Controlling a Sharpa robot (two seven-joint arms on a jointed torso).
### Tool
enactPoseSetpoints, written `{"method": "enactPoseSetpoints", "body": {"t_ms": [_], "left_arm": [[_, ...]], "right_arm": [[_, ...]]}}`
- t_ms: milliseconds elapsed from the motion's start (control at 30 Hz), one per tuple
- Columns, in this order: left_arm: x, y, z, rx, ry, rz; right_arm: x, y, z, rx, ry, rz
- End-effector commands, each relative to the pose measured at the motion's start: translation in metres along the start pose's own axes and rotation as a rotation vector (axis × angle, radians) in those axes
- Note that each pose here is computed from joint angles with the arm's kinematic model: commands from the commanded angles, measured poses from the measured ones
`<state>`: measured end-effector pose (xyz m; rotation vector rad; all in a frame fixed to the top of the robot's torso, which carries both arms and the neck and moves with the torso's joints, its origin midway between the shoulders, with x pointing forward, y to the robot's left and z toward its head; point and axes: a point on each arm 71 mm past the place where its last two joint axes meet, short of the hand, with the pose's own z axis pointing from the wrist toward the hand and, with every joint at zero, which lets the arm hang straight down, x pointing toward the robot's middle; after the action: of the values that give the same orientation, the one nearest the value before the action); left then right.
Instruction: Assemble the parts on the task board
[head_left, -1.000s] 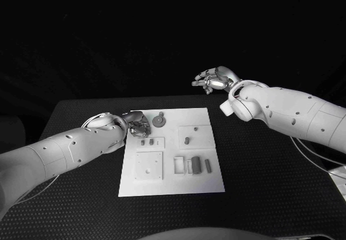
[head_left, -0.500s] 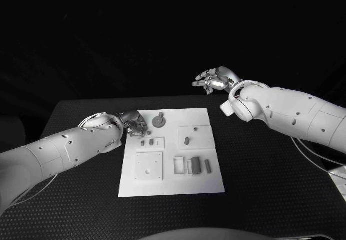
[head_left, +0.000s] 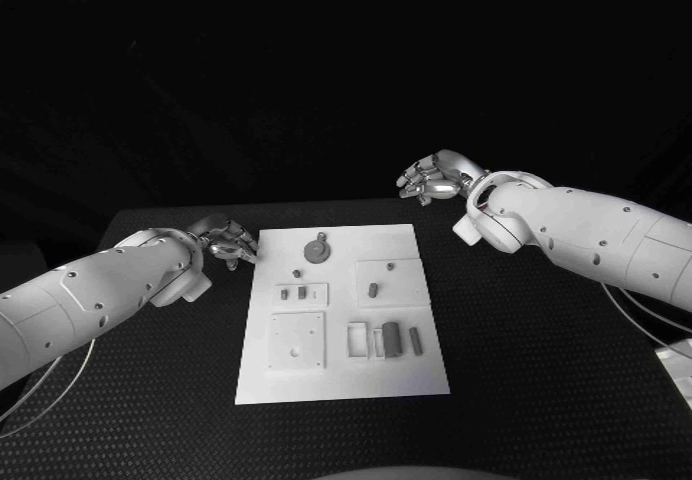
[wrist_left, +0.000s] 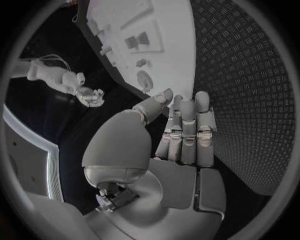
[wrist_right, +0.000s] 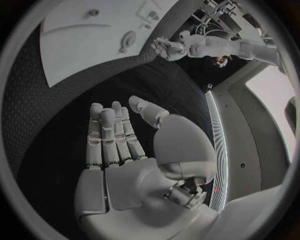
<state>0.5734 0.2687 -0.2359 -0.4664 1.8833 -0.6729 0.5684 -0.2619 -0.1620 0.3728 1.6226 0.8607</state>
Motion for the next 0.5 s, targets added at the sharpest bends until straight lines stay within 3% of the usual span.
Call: {"method": "enactPoseSetpoints", "body": {"t_ms": [33, 267, 500], "left_arm": [[-0.0023, -0.006, -0.0037, 0.049, 0.015, -0.273], [-0.0037, -0.014, -0.0139, 0.105, 0.023, -0.42], [-0.0064, -0.0227, -0.0269, 0.161, 0.006, -0.54]], "right_arm": [[0.009, -0.002, -0.003, -0.044, 0.101, -0.206], [0.031, -0.014, -0.01, -0.062, 0.147, -0.433], [0.057, -0.01, -0.016, -0.089, 0.182, -0.575]]}}
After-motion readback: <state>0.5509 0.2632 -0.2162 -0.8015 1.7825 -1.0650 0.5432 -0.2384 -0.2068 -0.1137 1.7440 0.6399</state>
